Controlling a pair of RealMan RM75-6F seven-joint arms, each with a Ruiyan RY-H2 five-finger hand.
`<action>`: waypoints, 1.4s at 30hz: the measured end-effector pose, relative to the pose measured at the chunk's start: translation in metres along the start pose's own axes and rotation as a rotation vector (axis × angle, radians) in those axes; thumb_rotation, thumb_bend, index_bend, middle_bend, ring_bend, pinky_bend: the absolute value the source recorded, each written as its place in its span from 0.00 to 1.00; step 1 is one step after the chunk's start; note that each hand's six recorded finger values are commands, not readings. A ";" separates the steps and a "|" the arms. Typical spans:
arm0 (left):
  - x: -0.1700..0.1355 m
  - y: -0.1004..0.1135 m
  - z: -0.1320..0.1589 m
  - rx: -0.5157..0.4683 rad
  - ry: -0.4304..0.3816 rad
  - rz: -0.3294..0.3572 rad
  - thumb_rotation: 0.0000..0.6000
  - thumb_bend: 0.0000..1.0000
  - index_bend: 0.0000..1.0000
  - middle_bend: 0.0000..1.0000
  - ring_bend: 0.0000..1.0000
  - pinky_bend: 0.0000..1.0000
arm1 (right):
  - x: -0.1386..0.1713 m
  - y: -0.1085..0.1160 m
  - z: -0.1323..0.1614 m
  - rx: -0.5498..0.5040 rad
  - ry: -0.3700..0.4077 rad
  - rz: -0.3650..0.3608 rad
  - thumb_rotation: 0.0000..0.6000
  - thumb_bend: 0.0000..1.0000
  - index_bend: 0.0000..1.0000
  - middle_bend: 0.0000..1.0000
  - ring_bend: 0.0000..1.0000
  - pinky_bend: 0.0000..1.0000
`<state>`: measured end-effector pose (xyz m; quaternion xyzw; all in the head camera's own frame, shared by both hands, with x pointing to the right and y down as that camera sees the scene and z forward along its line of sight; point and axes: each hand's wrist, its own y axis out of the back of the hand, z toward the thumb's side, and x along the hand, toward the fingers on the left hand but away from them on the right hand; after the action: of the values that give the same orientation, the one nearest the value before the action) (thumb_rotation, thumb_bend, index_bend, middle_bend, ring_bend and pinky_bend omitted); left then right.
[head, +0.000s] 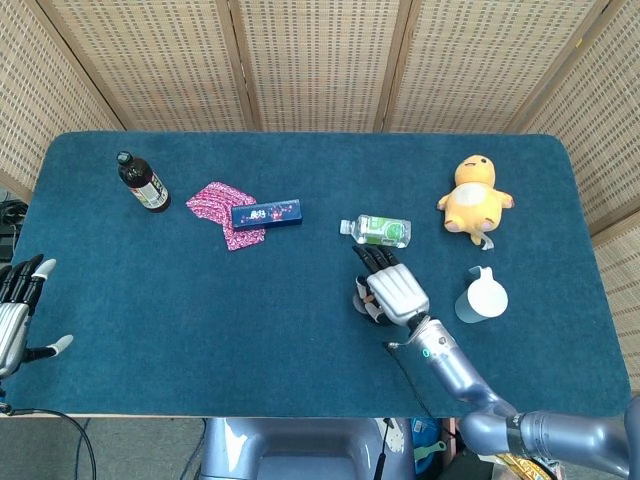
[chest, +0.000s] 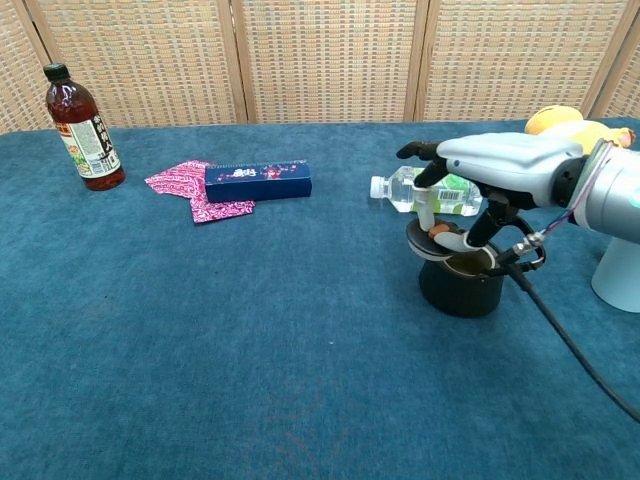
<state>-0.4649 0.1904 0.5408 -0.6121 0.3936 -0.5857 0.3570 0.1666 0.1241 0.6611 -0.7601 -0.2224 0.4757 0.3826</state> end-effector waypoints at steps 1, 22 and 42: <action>0.000 0.000 0.000 0.000 0.000 0.000 1.00 0.13 0.00 0.00 0.00 0.00 | -0.001 -0.001 0.003 0.008 0.006 0.002 1.00 0.60 0.64 0.03 0.00 0.00; 0.003 0.001 -0.006 -0.012 0.010 -0.008 1.00 0.13 0.00 0.00 0.00 0.00 | -0.020 -0.022 0.031 0.079 0.006 0.038 1.00 0.22 0.20 0.00 0.00 0.00; -0.008 -0.001 0.004 0.001 -0.016 0.005 1.00 0.13 0.00 0.00 0.00 0.00 | 0.143 0.063 -0.123 0.065 -0.205 -0.278 1.00 0.00 0.00 0.00 0.00 0.00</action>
<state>-0.4604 0.1978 0.5385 -0.6157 0.3917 -0.5801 0.3619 0.3394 0.1411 0.5634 -0.6569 -0.3477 0.5001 0.4444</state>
